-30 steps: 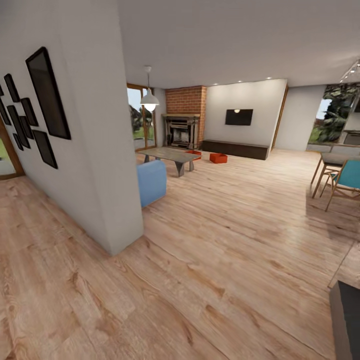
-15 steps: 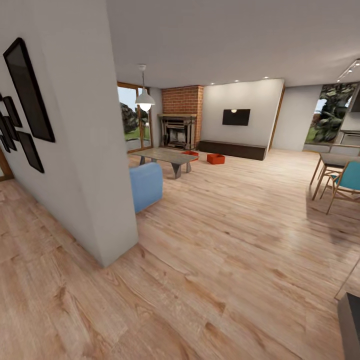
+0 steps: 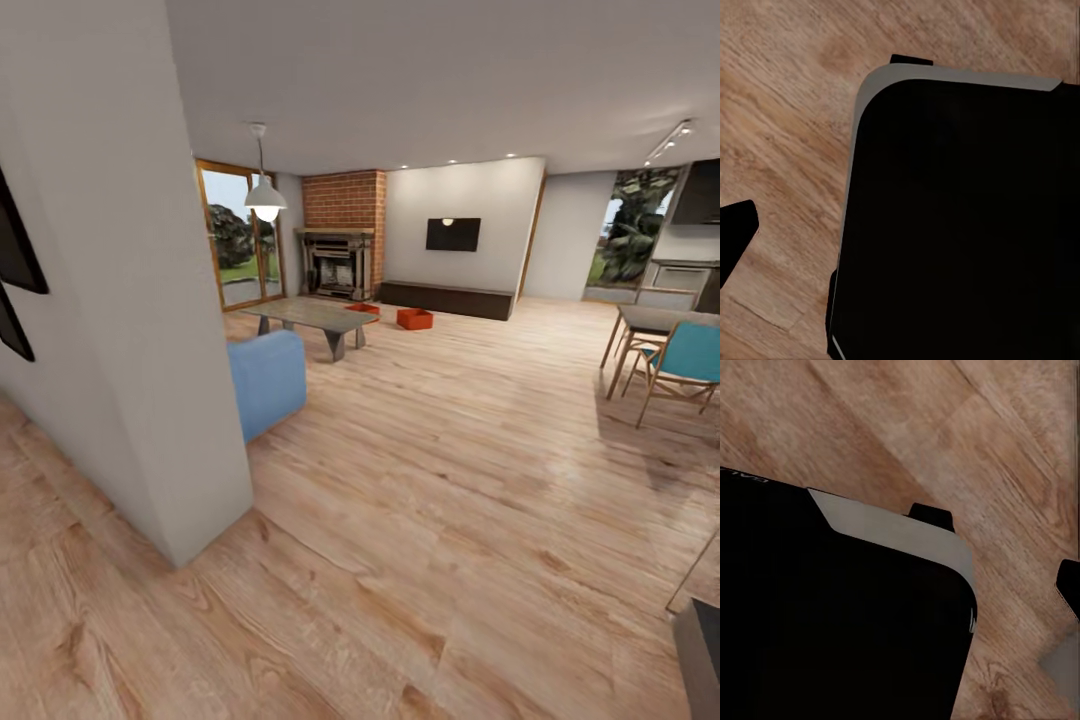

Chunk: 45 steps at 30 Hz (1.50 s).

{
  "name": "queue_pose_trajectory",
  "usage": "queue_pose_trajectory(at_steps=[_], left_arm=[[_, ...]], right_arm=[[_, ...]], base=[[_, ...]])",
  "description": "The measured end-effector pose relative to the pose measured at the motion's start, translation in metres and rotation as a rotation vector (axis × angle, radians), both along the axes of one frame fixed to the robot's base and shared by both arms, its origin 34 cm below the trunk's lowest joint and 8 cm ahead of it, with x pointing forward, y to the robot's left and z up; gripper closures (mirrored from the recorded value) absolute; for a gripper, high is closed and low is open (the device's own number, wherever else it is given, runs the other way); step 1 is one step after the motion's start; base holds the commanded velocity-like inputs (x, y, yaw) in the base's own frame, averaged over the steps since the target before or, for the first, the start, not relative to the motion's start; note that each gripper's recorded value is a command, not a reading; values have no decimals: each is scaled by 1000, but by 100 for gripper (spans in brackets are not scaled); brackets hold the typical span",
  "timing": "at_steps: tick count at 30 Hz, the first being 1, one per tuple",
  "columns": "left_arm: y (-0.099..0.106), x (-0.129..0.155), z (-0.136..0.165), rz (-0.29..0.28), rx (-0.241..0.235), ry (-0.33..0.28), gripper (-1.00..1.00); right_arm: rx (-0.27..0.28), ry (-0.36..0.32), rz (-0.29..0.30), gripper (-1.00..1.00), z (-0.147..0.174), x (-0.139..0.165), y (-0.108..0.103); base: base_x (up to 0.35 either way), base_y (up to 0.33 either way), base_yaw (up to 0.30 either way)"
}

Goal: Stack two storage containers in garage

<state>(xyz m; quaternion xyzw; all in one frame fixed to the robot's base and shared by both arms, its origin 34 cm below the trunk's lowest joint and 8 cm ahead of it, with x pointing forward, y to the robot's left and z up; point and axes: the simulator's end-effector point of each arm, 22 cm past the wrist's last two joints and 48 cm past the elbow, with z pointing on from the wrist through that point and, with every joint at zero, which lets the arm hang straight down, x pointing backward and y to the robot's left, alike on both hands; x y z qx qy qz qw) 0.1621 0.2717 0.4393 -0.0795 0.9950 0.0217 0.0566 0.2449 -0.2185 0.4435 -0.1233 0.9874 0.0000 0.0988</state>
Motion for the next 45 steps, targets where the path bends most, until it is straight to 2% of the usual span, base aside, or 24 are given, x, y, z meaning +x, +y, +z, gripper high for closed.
queue_pose_trajectory(at_steps=[30, 45], left_arm=[[0, 0, 0, 0, 0, 0, -100], [0, 0, 0, 0, 0, 0, -100]], right_arm=[[0, 0, 0, -100, 0, 0, 0], [-1, 0, -1, -100, 0, 0, 0]], base=[[321, 0, -231], [321, 0, -27]])
